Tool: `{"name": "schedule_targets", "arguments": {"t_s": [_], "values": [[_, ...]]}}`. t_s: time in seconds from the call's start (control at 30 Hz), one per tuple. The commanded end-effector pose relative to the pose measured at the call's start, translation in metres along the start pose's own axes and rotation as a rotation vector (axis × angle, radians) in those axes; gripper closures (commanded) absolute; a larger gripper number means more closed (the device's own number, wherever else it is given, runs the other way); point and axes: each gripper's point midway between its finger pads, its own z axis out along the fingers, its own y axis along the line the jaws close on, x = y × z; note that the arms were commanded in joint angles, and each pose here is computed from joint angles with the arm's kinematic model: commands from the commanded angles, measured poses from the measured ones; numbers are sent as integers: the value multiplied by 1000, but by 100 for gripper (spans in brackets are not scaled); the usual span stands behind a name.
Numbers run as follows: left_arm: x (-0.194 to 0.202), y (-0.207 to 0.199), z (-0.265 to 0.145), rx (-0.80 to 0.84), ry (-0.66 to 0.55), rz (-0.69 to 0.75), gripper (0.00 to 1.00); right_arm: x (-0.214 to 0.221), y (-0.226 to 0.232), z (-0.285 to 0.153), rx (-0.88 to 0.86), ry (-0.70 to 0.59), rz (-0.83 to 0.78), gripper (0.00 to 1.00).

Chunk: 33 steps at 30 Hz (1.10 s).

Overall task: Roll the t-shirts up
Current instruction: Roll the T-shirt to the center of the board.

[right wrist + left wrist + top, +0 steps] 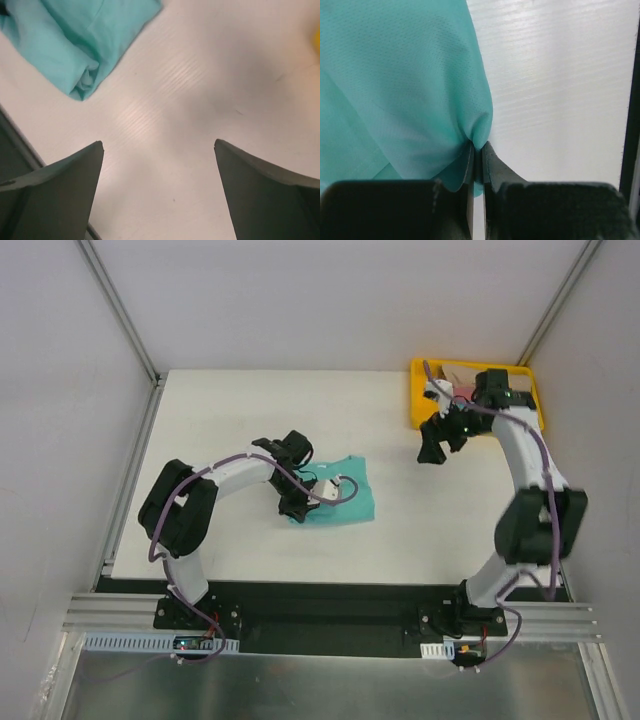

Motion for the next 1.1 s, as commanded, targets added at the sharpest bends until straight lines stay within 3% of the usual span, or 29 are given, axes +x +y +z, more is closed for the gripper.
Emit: {"name": "schedule_targets", "arguments": {"t_s": [0.0, 0.07, 0.1, 0.17, 0.2, 0.27, 0.3, 0.33, 0.37, 0.47, 0.73, 1.07], "values": [[-23, -14, -22, 164, -122, -181, 100, -68, 60, -50, 426, -471, -473, 4], [-25, -11, -23, 203, -153, -229, 100, -65, 86, -41, 385, -619, -367, 4], [-30, -6, -27, 202, -168, -235, 100, -62, 98, -35, 306, -619, -301, 4], [-32, -8, -27, 231, -184, -264, 100, -54, 144, -7, 67, -477, -390, 4], [-33, -8, -27, 237, -187, -271, 100, -16, 156, 19, -32, -235, -343, 4], [-33, -11, -27, 259, -195, -294, 100, -11, 165, 30, -10, -155, -526, 4], [-32, -11, -26, 262, -198, -301, 100, -27, 164, 25, 61, -248, -634, 4], [-31, -12, -25, 270, -197, -311, 100, 1, 160, 46, 64, -214, -661, 4], [-31, -12, -25, 271, -198, -317, 100, 2, 160, 54, 94, -205, -799, 4], [-29, -12, -24, 278, -198, -330, 100, 14, 164, 76, 55, -172, -924, 4], [-28, -12, -26, 306, -229, -379, 100, 5, 167, 108, 10, -210, -1018, 4], [-25, -8, -27, 328, -249, -424, 100, 16, 172, 144, -127, -163, -1070, 1]]}}
